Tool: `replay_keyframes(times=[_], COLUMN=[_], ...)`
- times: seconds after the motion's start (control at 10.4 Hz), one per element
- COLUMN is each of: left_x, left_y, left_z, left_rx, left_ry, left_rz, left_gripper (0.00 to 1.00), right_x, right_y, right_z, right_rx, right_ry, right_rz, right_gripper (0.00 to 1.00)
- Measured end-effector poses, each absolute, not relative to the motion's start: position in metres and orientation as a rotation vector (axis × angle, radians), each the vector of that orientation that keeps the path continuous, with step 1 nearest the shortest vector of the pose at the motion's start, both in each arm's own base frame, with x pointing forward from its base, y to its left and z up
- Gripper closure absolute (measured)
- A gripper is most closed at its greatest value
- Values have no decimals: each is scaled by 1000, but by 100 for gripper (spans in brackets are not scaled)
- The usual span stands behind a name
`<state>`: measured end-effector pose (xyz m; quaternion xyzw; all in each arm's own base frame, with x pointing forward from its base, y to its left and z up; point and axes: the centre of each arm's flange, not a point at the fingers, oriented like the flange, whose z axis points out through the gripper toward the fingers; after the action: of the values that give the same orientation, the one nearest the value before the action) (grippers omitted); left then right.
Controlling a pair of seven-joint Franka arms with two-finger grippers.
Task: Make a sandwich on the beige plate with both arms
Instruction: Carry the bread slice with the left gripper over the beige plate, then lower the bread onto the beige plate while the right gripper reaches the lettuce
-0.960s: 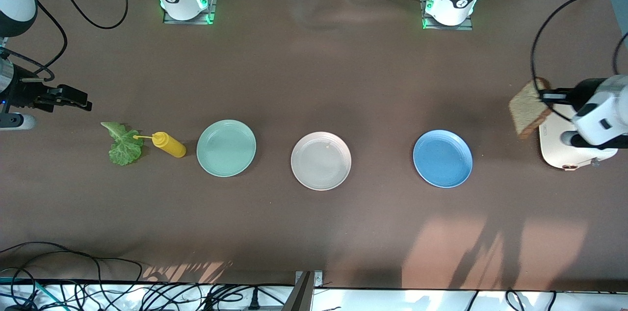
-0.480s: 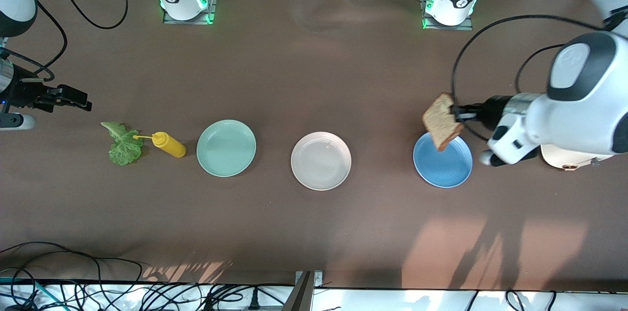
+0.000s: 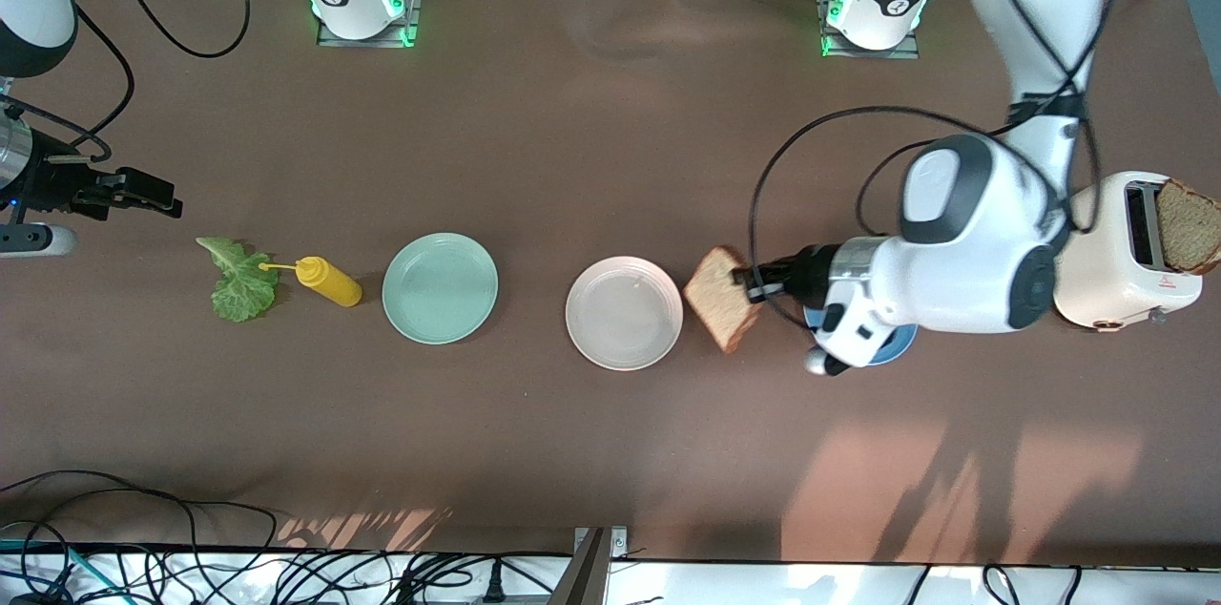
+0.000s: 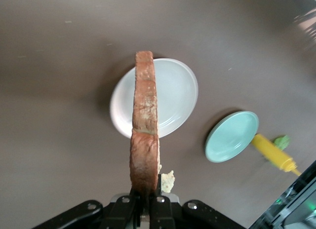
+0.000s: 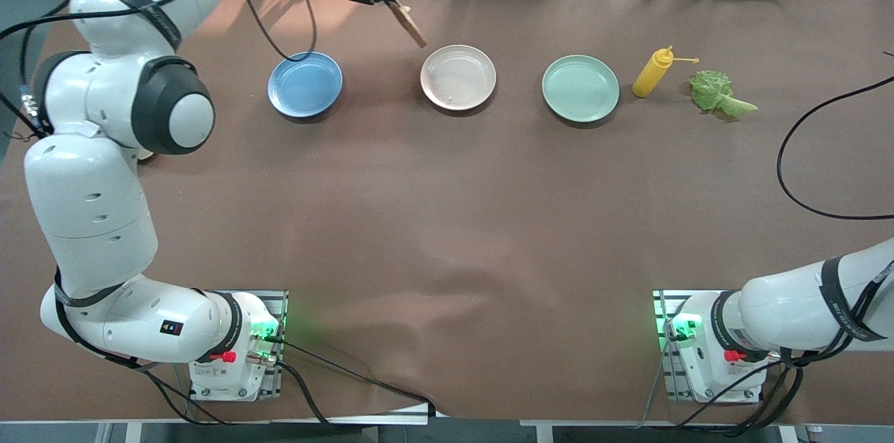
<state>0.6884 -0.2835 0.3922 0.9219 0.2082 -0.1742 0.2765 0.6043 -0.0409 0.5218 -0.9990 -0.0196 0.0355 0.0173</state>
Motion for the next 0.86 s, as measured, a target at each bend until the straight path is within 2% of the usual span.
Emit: replay_keyframes(times=[0.29, 0.58, 0.86], left_x=[686, 678, 673], left_y=[-342, -366, -374], left_z=[354, 318, 297], left_rx=[2395, 2409, 2422], left_ry=[619, 626, 626], left_rz=[-351, -360, -391], left_gripper=[92, 92, 92], right_x=[608, 613, 614], right_y=[-43, -65, -68], right_z=[508, 482, 484], right_rx=[-3097, -3053, -3043], right_ry=[-139, -253, -243], right_rz=[146, 196, 187], right_gripper=[0, 0, 0])
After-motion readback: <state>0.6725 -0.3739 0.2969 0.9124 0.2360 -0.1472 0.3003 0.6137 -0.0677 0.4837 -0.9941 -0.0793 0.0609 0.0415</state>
